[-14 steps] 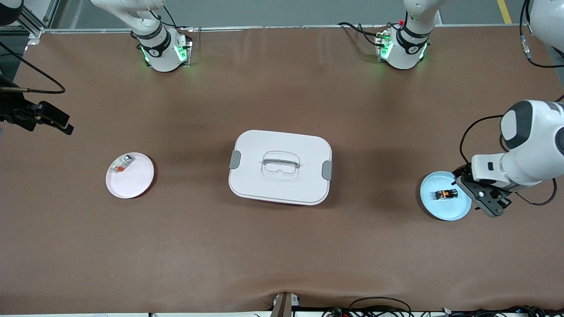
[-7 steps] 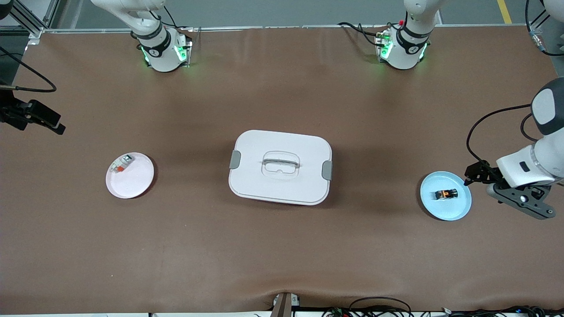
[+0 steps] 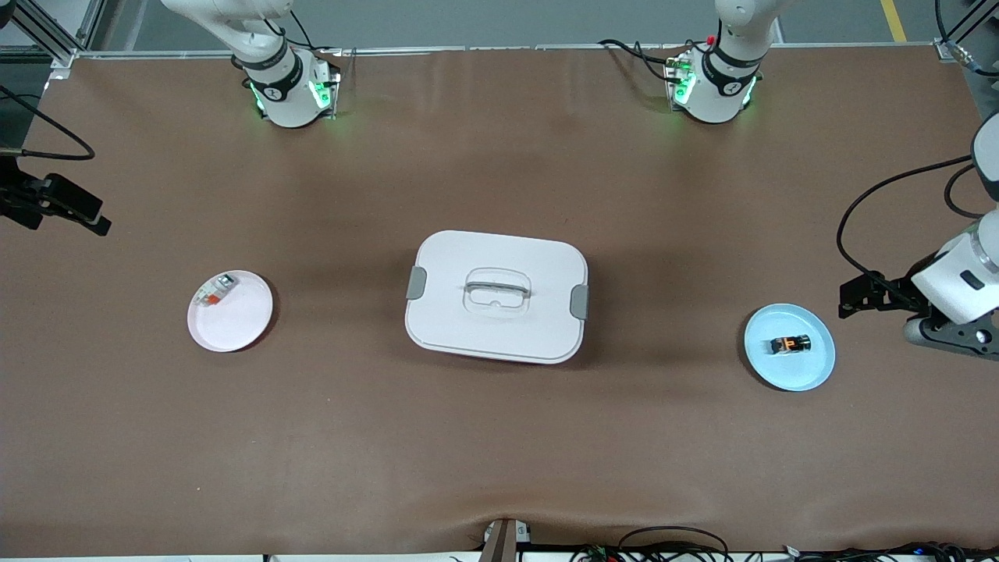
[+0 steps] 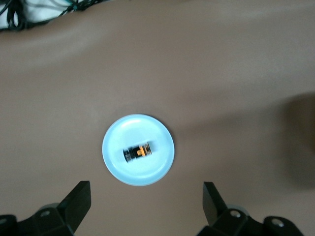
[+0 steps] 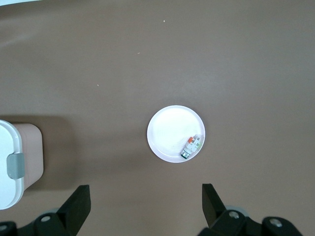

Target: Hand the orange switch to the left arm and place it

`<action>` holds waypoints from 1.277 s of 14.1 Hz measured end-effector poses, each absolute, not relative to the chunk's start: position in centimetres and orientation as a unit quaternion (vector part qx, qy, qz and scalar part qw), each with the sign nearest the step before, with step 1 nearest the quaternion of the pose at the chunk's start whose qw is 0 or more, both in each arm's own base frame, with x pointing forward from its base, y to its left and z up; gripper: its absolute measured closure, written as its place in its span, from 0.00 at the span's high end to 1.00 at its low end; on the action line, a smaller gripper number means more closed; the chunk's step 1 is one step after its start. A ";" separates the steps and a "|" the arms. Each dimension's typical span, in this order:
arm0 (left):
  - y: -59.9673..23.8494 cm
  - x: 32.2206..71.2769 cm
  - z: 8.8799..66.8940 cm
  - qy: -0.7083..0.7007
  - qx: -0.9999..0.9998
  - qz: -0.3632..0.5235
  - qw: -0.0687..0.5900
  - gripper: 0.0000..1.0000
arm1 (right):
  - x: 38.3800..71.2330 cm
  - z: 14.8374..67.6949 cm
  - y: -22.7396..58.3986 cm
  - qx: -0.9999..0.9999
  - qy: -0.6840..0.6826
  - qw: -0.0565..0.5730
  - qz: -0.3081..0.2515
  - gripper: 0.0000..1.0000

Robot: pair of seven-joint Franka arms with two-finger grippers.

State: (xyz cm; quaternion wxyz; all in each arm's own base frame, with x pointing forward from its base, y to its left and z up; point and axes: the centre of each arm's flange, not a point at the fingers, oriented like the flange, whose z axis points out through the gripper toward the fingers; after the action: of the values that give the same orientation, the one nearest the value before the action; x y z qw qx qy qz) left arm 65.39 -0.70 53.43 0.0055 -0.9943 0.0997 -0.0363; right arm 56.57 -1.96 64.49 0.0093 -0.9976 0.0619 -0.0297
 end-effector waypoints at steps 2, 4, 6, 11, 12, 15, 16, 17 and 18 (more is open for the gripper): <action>-1.2 64.9 54.6 0.085 -0.996 -0.041 0.011 1.00 | 56.5 64.5 -2.4 -0.997 0.065 0.009 -0.030 1.00; -1.6 64.3 56.1 0.081 -0.995 -0.048 0.016 1.00 | 56.5 64.6 -2.8 -0.997 0.069 0.009 -0.028 1.00; -2.2 63.1 58.0 0.070 -0.996 -0.043 0.022 1.00 | 56.4 64.7 -3.0 -0.997 0.071 0.009 -0.028 1.00; -2.6 57.9 63.6 -0.002 -1.000 -0.012 0.010 1.00 | 56.4 64.7 -3.0 -0.997 0.070 0.009 -0.028 1.00; -3.1 56.9 64.4 -0.016 -1.000 -0.007 0.012 1.00 | 56.4 64.7 -3.0 -0.997 0.070 0.009 -0.028 1.00; -4.6 55.0 65.6 -0.033 -0.999 -0.006 0.016 1.00 | 56.4 64.7 -3.0 -0.997 0.070 0.009 -0.028 1.00; -4.7 54.4 65.6 -0.033 -0.999 -0.006 0.017 1.00 | 56.4 64.7 -3.0 -0.997 0.070 0.009 -0.028 1.00; -4.7 53.9 65.7 -0.034 -0.999 -0.005 0.018 1.00 | 56.4 64.7 -3.0 -0.997 0.070 0.009 -0.028 1.00; -4.6 53.3 65.8 -0.034 -0.999 -0.005 0.019 1.00 | 56.4 64.7 -3.0 -0.997 0.070 0.009 -0.028 1.00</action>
State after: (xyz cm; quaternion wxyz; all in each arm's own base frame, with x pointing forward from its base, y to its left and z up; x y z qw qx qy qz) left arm 53.30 -4.64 65.82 0.0189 -0.9992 -0.0343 -0.0050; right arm 56.41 -3.03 64.74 0.0089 -0.9971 0.0701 -0.0281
